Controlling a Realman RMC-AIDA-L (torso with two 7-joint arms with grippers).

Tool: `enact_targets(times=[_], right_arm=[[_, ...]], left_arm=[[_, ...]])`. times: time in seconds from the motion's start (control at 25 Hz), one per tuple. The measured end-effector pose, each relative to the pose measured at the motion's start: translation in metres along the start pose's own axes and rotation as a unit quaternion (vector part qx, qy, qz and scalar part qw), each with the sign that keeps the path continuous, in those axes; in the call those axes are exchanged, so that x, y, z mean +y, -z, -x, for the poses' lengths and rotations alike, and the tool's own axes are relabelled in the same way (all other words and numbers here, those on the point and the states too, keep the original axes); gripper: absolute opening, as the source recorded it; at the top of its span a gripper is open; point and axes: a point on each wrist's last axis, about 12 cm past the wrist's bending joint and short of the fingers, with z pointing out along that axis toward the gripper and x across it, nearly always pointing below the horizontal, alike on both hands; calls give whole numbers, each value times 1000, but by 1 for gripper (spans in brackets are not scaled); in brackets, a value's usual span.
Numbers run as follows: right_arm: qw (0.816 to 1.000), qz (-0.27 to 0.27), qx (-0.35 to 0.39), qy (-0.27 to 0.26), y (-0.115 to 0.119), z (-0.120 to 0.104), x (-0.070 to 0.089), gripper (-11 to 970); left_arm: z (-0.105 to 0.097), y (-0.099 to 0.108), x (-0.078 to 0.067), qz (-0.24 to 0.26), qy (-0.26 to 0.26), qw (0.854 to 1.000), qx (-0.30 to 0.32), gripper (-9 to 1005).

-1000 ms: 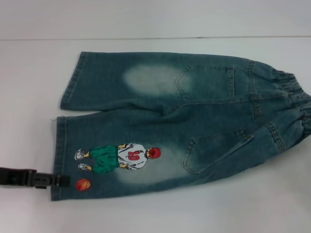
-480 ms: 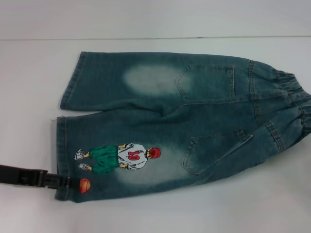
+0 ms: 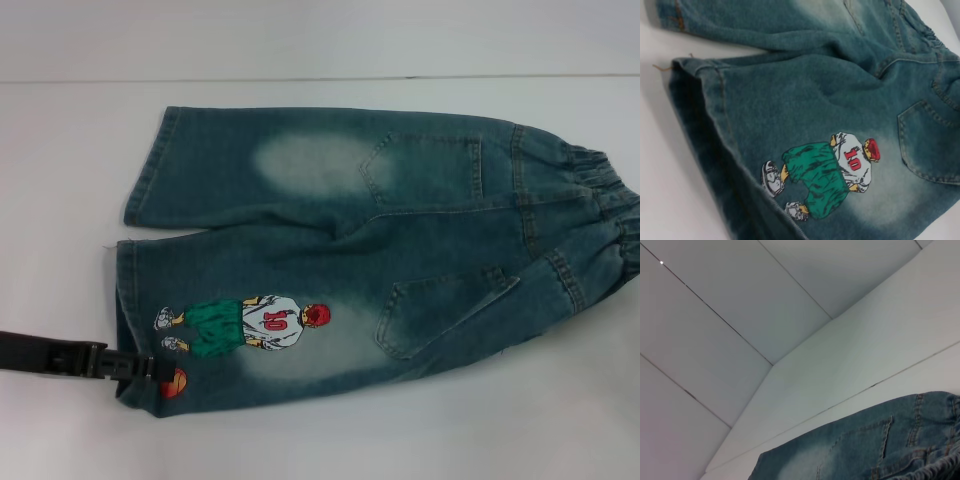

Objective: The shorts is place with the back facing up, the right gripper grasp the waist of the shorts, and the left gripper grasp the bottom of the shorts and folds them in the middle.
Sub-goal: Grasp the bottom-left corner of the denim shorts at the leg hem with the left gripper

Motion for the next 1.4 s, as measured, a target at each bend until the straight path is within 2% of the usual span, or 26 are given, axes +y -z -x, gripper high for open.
enact_targets(times=[0.72, 1.12, 1.4], right_arm=[[1000, -2, 1, 4, 2, -1, 0, 113], [1000, -3, 1, 4, 3, -2, -1, 121], [1000, -3, 1, 4, 3, -2, -1, 126]], left_arm=[[-7, 0, 11, 30, 9, 999, 5, 842], [0, -7, -7, -18, -16, 1000, -5, 841], [2, -19, -8, -12, -25, 1000, 1, 841]])
